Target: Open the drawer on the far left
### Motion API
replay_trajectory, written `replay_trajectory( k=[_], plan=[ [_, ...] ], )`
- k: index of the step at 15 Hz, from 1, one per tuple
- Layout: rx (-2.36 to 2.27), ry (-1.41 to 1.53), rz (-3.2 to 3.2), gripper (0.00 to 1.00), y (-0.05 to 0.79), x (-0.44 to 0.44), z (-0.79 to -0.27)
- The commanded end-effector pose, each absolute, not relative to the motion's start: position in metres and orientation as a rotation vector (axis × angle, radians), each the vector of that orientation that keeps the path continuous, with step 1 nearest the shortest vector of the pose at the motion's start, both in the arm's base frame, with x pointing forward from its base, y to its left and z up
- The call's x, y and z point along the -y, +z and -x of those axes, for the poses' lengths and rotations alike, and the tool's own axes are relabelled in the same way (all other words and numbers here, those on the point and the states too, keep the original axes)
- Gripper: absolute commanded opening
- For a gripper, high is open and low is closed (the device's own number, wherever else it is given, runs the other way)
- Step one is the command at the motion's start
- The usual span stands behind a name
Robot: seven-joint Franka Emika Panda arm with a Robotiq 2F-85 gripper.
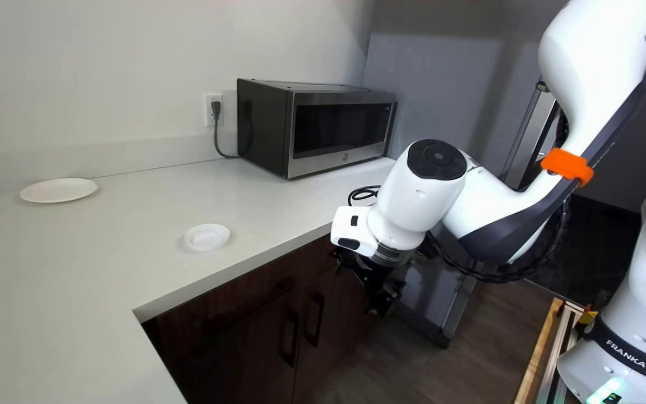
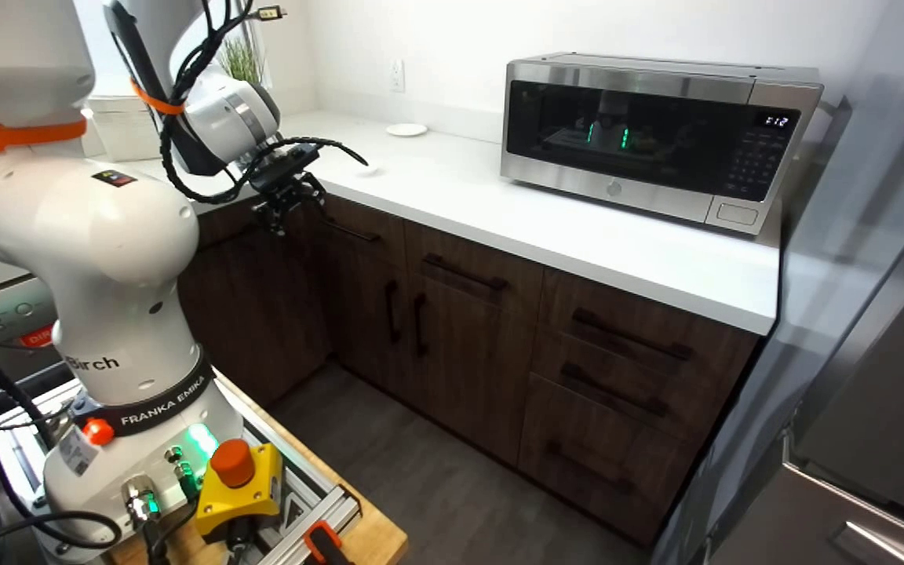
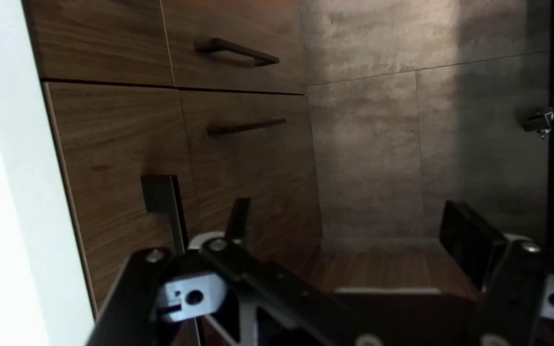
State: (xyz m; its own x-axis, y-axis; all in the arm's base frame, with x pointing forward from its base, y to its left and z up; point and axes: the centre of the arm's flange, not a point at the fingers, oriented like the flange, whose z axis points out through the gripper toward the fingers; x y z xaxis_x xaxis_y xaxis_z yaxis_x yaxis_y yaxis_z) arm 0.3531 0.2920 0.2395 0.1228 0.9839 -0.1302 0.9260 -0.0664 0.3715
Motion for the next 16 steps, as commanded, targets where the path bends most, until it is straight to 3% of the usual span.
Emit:
replay_trajectory(
  k=[1,2,7,16],
  plan=[
    [-1.862,0.223,-1.996,1.00,0.199,-0.315,-0.366],
    [-1.860,0.237,-2.020,1.00,0.229,-0.300,-0.359],
    [-1.883,0.221,-2.016,1.00,0.210,-0.310,-0.363],
    [-1.800,0.476,-1.938,1.00,0.156,-0.351,-0.388]
  ],
)
